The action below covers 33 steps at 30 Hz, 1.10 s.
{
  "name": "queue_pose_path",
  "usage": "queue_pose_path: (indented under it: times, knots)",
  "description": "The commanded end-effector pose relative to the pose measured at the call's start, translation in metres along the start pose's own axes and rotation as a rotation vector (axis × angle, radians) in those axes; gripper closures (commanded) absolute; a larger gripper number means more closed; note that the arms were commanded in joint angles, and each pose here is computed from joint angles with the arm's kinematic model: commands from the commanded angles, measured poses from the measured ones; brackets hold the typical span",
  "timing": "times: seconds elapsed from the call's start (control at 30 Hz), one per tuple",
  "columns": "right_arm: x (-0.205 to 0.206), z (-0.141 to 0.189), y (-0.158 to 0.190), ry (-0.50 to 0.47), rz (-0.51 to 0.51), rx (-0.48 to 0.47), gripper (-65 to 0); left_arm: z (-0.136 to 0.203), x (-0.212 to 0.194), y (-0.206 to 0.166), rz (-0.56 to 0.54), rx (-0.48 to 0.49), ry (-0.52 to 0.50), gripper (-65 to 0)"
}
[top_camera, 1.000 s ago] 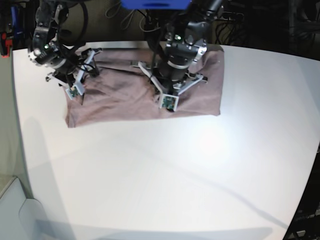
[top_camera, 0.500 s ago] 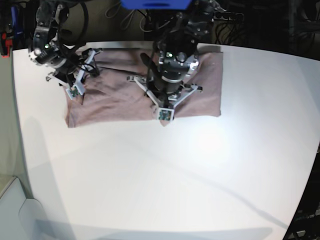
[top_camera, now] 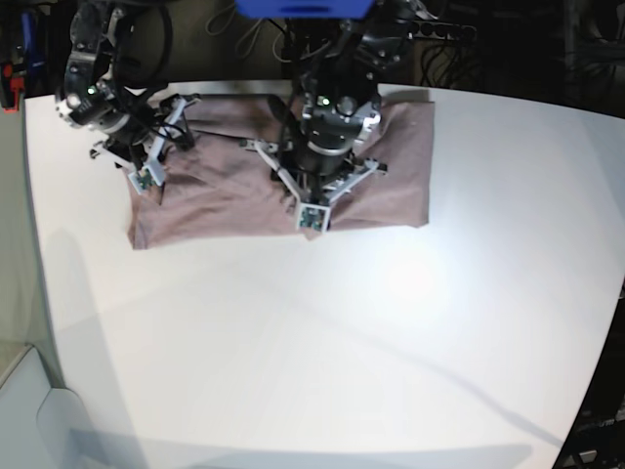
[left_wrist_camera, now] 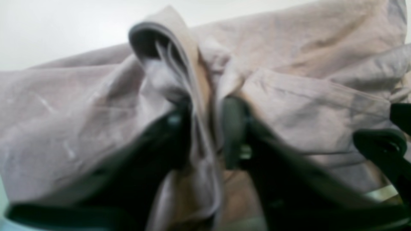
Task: Layout the t-shirt on the table in an organized manner, then fold the t-shirt properly
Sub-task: 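Fold the strip end over toward the right gripper with the left gripper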
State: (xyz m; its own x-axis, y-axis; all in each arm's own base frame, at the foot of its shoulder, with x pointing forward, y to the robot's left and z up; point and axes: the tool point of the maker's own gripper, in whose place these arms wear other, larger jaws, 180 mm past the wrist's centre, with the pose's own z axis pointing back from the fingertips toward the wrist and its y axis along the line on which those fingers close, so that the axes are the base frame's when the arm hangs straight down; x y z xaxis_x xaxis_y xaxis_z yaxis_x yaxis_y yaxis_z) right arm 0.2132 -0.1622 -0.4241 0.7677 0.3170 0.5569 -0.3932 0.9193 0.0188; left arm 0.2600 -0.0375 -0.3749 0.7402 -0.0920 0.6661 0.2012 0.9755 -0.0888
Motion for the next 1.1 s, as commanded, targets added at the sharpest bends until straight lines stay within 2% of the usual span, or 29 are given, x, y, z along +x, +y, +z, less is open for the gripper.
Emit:
queue_pose_path:
  times: [0.0, 0.17, 0.23, 0.33, 0.47, 0.6, 0.7, 0.8, 0.9, 0.97, 1.07]
  knots:
    - [0.005, 0.002, -0.002, -0.014, 0.005, -0.004, -33.1, 0.005, 0.014, -0.004, 0.020, -0.008, -0.043, -26.2]
    - [0.005, 0.002, -0.002, -0.016, 0.005, -0.004, -33.1, 0.007, 0.019, -0.005, 0.019, -0.016, -0.059, -46.6]
    - [0.005, 0.002, -0.002, -0.016, 0.005, -0.004, -33.1, 0.011, 0.025, -0.006, 0.023, -0.021, -0.083, -49.3]
    - [0.005, 0.002, -0.002, -0.016, 0.005, -0.004, -33.1, 0.019, 0.035, -0.010, 0.053, -0.057, -0.113, -46.2]
    - [0.006, 0.002, -0.002, -0.019, 0.006, -0.005, -33.1, 0.029, 0.045, -0.007, 0.091, -0.103, -0.140, -35.8]
    - [0.006, 0.002, -0.002, -0.019, 0.006, -0.005, -33.1, 0.026, 0.043, 0.017, 0.146, -0.069, -0.128, -24.9]
    - [0.006, 0.002, -0.002, -0.019, 0.006, -0.005, -33.1, 0.020, 0.038, 0.047, 0.229, -0.024, -0.108, -19.0]
    - [0.006, 0.002, -0.002, -0.019, 0.006, -0.005, -33.1, 0.016, 0.037, 0.071, 0.324, -0.003, -0.100, -16.6]
    - [0.006, 0.002, -0.002, -0.019, 0.006, -0.005, -33.1, 0.000, 0.029, 0.073, 0.365, -0.019, -0.044, -16.1]
    - [0.006, 0.002, -0.002, -0.019, 0.006, -0.005, -33.1, -0.013, 0.021, 0.063, 0.360, -0.049, 0.017, -16.1]
    - [0.006, 0.002, -0.002, -0.019, 0.006, -0.005, -33.1, -0.025, 0.004, 0.024, 0.303, -0.148, 0.132, -16.1]
